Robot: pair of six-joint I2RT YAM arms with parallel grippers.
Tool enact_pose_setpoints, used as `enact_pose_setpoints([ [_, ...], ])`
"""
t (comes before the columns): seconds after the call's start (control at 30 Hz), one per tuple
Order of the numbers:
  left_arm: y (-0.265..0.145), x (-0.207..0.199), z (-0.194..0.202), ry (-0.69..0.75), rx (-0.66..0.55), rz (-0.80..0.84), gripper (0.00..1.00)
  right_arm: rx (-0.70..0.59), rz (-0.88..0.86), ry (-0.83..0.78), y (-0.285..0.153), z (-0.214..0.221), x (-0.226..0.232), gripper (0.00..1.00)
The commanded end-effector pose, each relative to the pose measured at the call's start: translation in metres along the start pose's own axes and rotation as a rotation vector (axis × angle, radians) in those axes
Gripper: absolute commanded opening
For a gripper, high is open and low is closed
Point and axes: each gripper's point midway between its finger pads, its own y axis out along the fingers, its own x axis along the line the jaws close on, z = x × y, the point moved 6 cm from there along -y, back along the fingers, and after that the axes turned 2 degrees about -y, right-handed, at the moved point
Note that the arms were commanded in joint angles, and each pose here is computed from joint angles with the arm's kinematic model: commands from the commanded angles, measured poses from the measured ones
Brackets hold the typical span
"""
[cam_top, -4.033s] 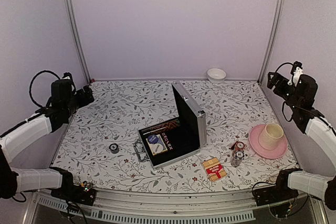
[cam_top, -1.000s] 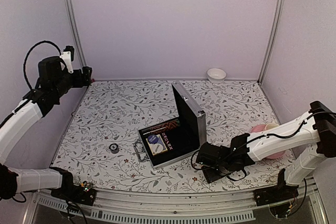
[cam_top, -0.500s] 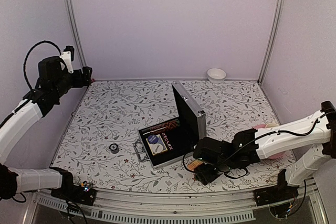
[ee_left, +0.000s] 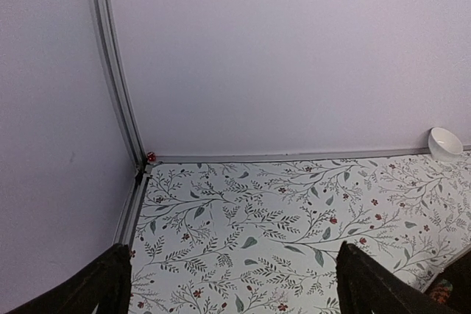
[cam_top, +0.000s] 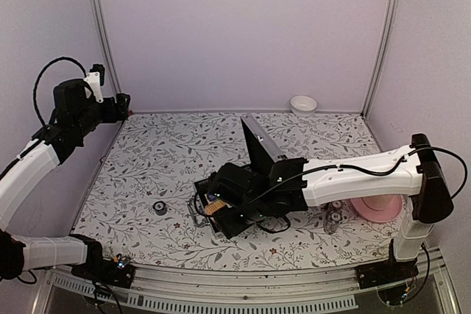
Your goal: Pack up texas hold em set
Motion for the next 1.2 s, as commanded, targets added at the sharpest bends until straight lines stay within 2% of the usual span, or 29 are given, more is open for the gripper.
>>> enact_pose_setpoints([
  [0.0, -0.004, -0.002, -0.004, -0.007, -0.022, 0.015, 0.97, 0.008, 0.088, 0.109, 0.016, -0.017, -0.018, 0.57],
  [0.2, -0.006, -0.003, -0.005, -0.010, -0.026, 0.023, 0.97, 0.026, 0.240, 0.205, 0.036, -0.028, -0.058, 0.58],
  [0.37, -0.005, -0.002, -0.004, -0.008, -0.025, 0.017, 0.97, 0.037, 0.331, 0.207, 0.050, -0.034, -0.078, 0.58],
  [0.67, -0.005, -0.003, -0.004, -0.008, -0.024, 0.018, 0.97, 0.033, 0.374, 0.208, 0.070, -0.047, -0.098, 0.58],
  [1.17, -0.005, -0.002, -0.004, -0.005, -0.023, 0.014, 0.97, 0.088, 0.389, 0.188, 0.091, -0.038, -0.113, 0.59],
])
